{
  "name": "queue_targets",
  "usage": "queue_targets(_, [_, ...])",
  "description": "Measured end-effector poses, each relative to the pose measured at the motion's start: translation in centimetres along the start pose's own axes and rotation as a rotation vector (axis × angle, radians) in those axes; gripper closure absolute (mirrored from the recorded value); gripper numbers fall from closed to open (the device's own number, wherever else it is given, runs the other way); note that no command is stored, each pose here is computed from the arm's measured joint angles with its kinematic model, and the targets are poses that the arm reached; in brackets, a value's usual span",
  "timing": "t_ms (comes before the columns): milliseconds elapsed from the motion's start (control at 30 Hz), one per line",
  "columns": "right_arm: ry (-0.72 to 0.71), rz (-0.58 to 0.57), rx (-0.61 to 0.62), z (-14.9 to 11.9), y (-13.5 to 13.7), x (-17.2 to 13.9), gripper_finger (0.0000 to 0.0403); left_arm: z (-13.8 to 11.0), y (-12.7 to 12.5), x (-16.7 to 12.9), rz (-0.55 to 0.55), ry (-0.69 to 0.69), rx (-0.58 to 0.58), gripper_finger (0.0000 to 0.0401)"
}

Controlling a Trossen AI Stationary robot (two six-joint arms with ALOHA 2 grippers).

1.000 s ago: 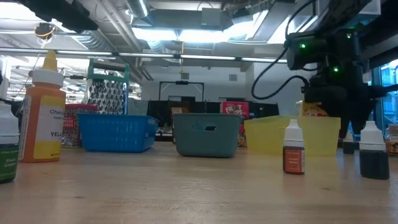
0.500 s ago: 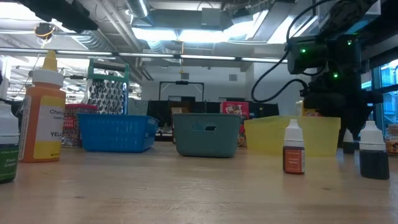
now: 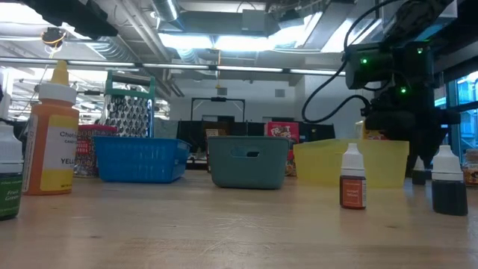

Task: Pick & Place Kitchen Items
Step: Put the small black food coloring into the green bin

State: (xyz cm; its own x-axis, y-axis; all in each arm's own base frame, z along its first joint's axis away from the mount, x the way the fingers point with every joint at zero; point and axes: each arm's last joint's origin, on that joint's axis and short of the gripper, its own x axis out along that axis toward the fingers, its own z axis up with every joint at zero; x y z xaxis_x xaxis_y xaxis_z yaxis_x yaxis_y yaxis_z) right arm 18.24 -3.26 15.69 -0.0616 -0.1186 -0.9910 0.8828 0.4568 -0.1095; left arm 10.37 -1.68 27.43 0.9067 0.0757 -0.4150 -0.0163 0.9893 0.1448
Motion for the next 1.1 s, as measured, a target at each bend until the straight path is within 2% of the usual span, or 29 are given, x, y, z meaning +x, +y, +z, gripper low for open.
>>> queue_targets(1100, [0.008, 0.003, -0.001, -0.03, 0.00, -0.01, 0.0308, 0.00, 0.00, 0.00, 0.000, 0.000, 0.000, 0.0252])
